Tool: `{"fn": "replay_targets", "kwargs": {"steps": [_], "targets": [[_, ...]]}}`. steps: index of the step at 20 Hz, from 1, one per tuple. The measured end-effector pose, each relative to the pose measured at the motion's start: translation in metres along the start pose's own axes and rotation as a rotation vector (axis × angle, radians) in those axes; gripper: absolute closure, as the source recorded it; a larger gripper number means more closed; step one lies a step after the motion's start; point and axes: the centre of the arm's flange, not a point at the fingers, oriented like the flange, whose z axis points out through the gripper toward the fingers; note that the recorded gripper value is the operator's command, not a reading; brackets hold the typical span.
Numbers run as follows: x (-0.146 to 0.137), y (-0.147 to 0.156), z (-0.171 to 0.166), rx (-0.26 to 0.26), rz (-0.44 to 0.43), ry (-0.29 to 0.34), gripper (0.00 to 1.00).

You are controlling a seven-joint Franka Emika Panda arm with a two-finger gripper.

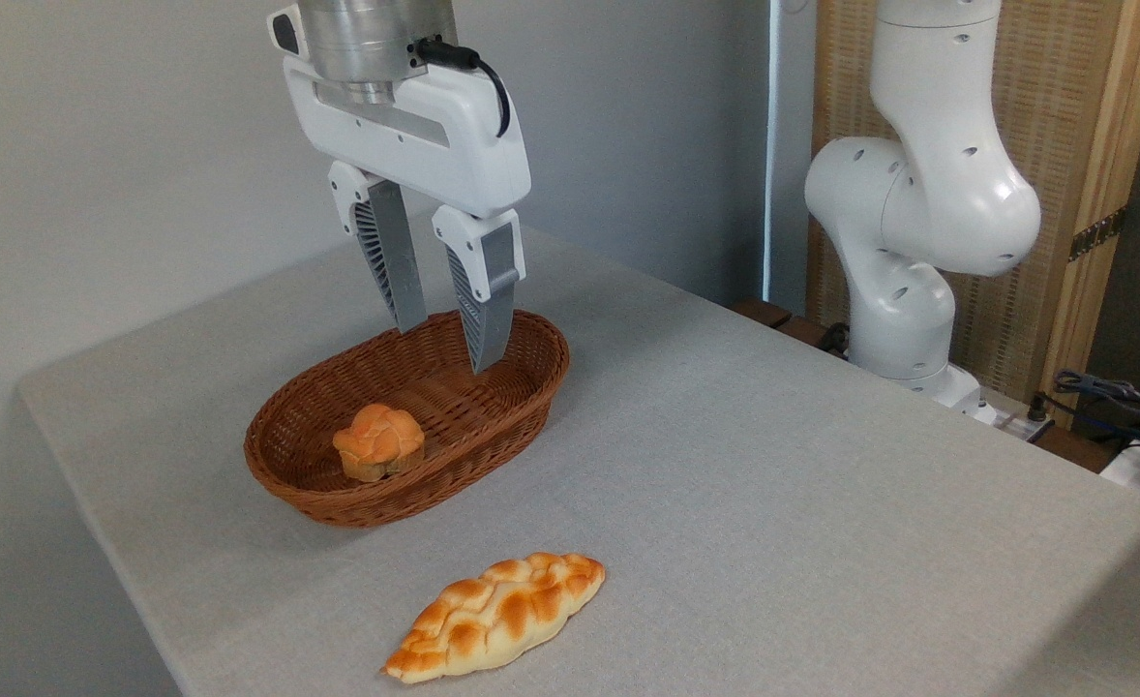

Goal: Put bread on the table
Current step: 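Lower the open gripper into the wicker basket toward the round bun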

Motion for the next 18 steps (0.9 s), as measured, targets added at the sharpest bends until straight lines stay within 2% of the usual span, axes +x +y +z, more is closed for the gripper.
{"fn": "replay_targets", "kwargs": {"steps": [15, 18], "targets": [[0.004, 0.003, 0.003, -0.003, 0.009, -0.004, 0.00], [0.014, 0.008, 0.002, 0.019, 0.026, 0.028, 0.00]]}}
